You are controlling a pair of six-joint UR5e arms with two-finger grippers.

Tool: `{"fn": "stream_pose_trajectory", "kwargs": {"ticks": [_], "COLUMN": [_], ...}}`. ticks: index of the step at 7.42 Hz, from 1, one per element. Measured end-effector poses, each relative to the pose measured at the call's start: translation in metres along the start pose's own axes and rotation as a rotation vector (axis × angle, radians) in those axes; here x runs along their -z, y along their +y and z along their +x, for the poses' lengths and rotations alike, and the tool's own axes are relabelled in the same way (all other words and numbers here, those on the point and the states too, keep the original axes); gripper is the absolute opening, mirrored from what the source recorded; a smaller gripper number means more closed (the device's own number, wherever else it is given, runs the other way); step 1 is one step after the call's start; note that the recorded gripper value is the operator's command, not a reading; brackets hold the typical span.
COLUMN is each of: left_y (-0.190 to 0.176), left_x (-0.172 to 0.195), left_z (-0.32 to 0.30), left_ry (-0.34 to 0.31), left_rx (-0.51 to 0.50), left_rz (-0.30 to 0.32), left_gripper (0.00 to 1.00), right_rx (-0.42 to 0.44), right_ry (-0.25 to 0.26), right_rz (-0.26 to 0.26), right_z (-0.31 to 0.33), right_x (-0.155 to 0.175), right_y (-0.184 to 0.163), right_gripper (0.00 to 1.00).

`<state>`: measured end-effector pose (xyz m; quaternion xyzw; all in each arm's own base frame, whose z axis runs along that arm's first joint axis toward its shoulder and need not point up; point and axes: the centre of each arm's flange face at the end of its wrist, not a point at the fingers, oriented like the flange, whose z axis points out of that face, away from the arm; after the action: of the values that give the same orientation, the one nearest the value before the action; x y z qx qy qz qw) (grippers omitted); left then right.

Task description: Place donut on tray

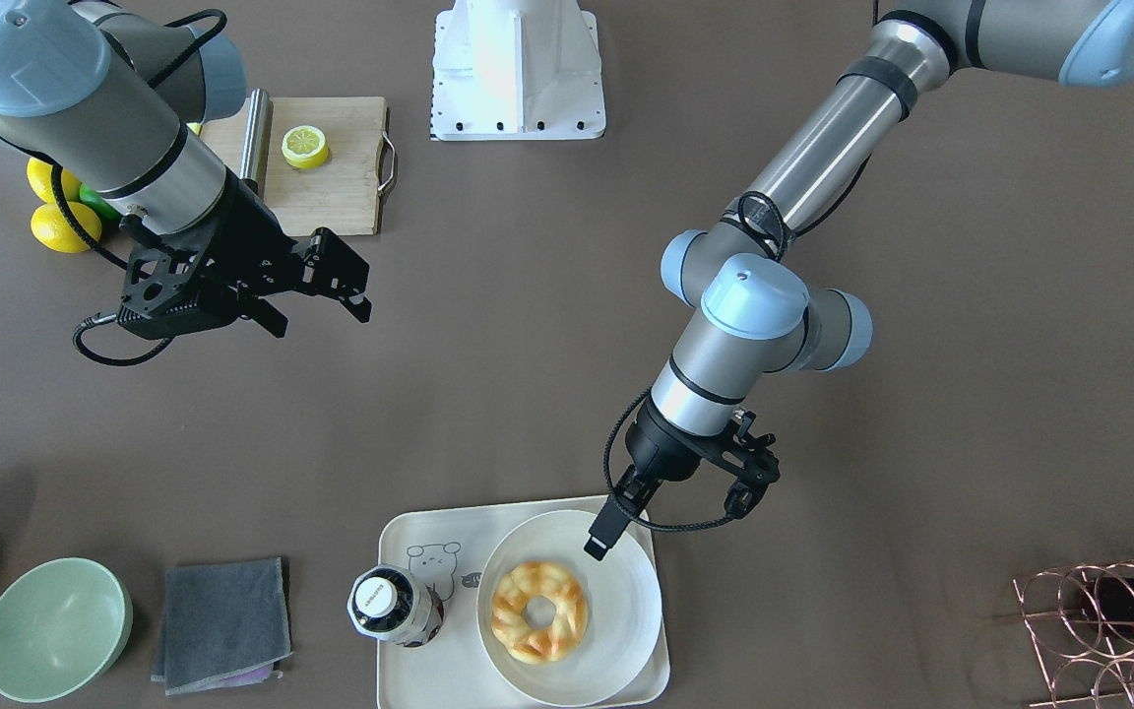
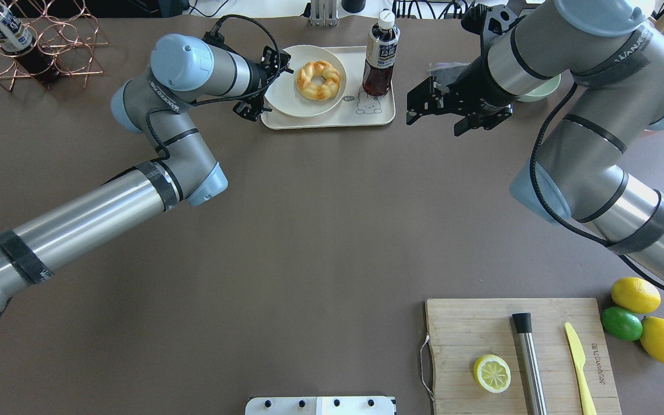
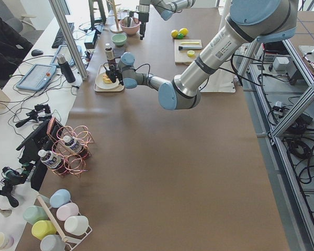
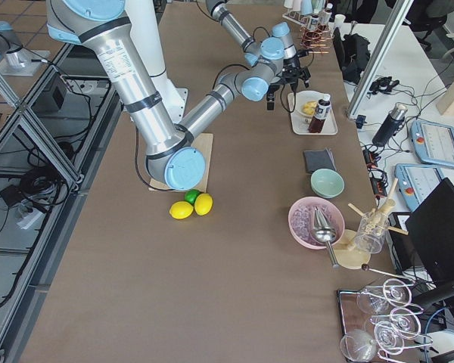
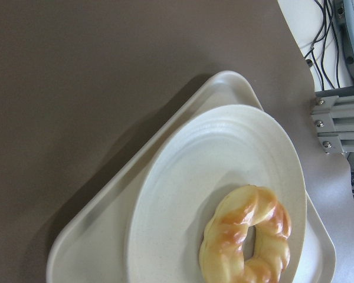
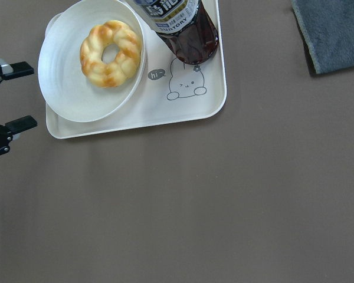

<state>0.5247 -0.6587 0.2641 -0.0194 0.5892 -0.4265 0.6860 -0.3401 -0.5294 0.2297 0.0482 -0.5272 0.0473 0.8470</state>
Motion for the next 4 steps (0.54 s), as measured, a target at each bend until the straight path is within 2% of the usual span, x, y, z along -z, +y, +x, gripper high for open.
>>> {"fn": "stream_pose_trajectory", "kwargs": {"ticks": [2,4], "left_y": [-0.037,-0.098], "left_x": [0.039,0.099], "left_z": [-0.005,-0.033], "left_ry": [-0.060,-0.111], "left_rx": [-0.074,-0.176], "left_rz": [-0.010,-0.034], "left_gripper": [0.98,0.98], "right_rx": [-0.005,-0.017], "right_ry": [0.008,0.039], "right_rz": [-0.002,0.014], "right_z": [0.004,0.025], "right_x": [-0.003,0.000], "right_y": [-0.003,-0.020], "right_gripper": [1.00,1.00]}}
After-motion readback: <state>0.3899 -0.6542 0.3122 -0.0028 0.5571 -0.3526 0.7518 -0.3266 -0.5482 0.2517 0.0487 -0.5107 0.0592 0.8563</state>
